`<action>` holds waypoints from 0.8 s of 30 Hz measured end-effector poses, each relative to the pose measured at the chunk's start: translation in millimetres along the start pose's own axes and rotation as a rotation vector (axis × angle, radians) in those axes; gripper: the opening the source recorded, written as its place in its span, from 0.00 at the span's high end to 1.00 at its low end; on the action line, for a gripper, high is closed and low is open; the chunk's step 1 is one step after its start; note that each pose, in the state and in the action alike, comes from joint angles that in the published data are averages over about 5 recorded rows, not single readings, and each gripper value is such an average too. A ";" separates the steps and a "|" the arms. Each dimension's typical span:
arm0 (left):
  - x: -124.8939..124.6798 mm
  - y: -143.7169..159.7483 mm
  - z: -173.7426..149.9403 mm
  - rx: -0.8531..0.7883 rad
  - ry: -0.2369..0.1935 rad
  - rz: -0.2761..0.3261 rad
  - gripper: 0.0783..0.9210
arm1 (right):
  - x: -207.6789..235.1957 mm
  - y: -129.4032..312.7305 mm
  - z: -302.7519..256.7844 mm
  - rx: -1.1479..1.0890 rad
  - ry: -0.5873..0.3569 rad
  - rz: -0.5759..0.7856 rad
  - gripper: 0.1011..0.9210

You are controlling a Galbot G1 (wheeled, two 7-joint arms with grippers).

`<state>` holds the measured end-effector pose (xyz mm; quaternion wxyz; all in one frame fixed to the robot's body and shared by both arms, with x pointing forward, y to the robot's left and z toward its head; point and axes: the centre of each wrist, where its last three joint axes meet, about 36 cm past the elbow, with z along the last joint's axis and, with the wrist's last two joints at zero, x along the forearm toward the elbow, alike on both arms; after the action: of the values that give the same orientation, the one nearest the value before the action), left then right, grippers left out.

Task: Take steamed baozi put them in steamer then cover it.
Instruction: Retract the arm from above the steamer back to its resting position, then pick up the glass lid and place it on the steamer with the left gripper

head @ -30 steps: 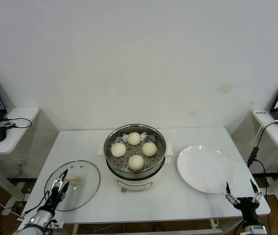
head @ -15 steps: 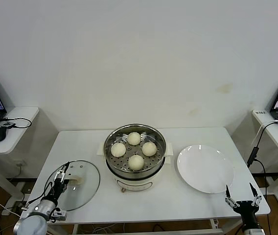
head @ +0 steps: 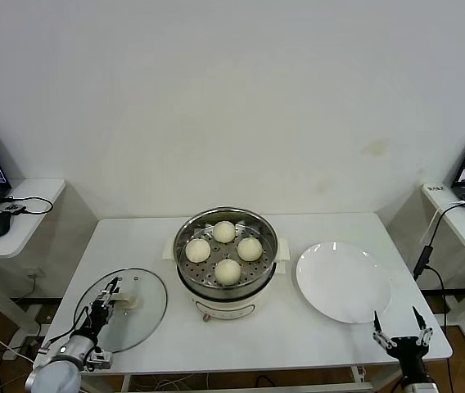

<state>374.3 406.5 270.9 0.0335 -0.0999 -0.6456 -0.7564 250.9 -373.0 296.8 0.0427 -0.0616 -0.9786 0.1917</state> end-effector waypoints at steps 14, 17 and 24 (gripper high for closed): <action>13.7 12.1 9.8 0.019 0.042 -0.043 0.93 | -0.3 7.6 -3.0 0.006 -0.010 -0.021 0.12; 20.0 21.1 11.1 0.022 0.059 -0.058 0.93 | -0.2 9.9 -3.4 0.007 -0.011 -0.028 0.12; 32.2 62.1 12.3 0.041 0.123 -0.120 0.93 | 0.0 16.0 -4.2 0.009 -0.012 -0.041 0.12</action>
<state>355.3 411.0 339.1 0.0297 -0.0140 -0.6625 -0.7484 253.0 -356.8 294.6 0.0409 -0.0401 -0.9791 0.1954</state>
